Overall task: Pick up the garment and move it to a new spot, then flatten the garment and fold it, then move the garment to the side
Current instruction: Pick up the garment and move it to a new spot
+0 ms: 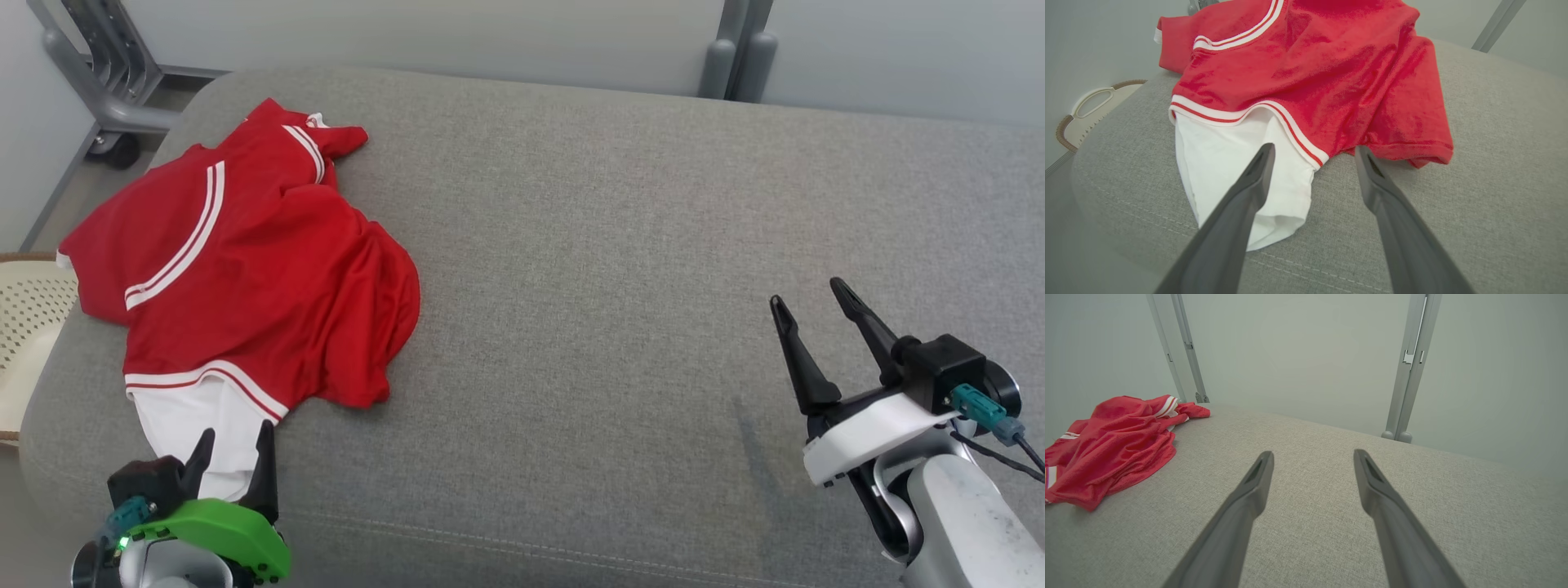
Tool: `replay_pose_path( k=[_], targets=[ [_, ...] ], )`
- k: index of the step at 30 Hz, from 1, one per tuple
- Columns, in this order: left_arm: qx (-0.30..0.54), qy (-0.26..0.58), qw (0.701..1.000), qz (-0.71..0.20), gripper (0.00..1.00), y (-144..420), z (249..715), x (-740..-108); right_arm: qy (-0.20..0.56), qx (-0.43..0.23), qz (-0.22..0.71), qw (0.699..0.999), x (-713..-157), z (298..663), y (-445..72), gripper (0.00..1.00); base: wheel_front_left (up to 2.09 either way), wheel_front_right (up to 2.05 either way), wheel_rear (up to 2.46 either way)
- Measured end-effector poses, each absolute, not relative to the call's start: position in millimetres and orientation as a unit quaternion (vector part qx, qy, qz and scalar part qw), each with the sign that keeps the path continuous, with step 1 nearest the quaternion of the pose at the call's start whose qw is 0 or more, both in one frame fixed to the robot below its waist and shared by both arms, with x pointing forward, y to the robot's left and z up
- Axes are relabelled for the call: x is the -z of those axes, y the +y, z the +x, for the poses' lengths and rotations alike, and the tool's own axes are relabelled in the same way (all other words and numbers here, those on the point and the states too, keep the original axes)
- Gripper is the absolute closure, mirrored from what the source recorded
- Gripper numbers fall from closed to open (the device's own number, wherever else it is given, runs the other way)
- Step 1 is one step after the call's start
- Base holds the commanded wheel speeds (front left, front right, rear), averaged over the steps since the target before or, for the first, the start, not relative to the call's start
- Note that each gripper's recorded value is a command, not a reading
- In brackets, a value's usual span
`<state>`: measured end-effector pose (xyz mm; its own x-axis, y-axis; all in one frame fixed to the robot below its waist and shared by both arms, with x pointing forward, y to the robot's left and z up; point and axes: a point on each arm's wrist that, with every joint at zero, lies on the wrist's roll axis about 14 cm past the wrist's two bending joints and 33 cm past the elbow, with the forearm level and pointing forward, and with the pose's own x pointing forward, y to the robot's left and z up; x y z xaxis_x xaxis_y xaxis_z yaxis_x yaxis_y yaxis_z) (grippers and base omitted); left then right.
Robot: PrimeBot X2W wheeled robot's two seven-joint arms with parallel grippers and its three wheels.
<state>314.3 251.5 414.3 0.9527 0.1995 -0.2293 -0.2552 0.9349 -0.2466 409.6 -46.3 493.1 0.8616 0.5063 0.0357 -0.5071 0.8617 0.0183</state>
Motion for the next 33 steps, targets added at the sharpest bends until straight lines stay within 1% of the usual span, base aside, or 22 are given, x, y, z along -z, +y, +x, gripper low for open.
replay_pose_path(
  k=[2,8,11,20,28,29,30,31,32,33],
  targets=[
    [-0.123,0.124,0.974,-0.146,0.00,256,322,-405,-0.016,-0.266,0.012,0.964,-492,416,-45,0.00,0.00,0.00,0.00],
    [-0.117,0.124,0.974,-0.148,0.00,264,364,-417,-0.013,-0.266,0.010,0.964,-485,430,-46,0.00,0.00,0.00,0.00],
    [-0.115,0.149,0.971,-0.149,0.00,267,377,-411,-0.007,-0.266,0.011,0.964,-479,434,-47,0.00,0.00,0.00,0.00],
    [-0.124,0.272,0.947,-0.117,0.00,284,382,-368,0.005,-0.262,0.016,0.965,-467,442,-50,0.00,0.00,0.00,0.00],
    [-0.106,0.335,0.929,-0.117,0.00,271,394,-342,0.014,-0.253,0.017,0.967,-457,451,-57,0.00,0.00,0.00,0.00],
    [-0.103,0.339,0.928,-0.117,0.15,269,395,-341,0.015,-0.250,0.017,0.968,-456,451,-59,0.00,0.00,0.00,0.00],
    [-0.101,0.343,0.927,-0.117,0.36,267,397,-339,0.017,-0.248,0.017,0.968,-455,452,-61,0.00,0.00,0.00,0.00],
    [-0.100,0.344,0.927,-0.116,0.70,267,400,-339,0.019,-0.246,0.016,0.969,-453,452,-63,0.00,0.00,0.00,0.00],
    [-0.097,0.346,0.926,-0.116,1.00,265,403,-339,0.021,-0.243,0.016,0.970,-452,452,-65,0.00,0.00,0.00,0.00],
    [-0.095,0.346,0.926,-0.116,1.00,264,404,-340,0.022,-0.243,0.016,0.970,-452,451,-65,0.00,0.00,0.00,0.00]
  ],
)
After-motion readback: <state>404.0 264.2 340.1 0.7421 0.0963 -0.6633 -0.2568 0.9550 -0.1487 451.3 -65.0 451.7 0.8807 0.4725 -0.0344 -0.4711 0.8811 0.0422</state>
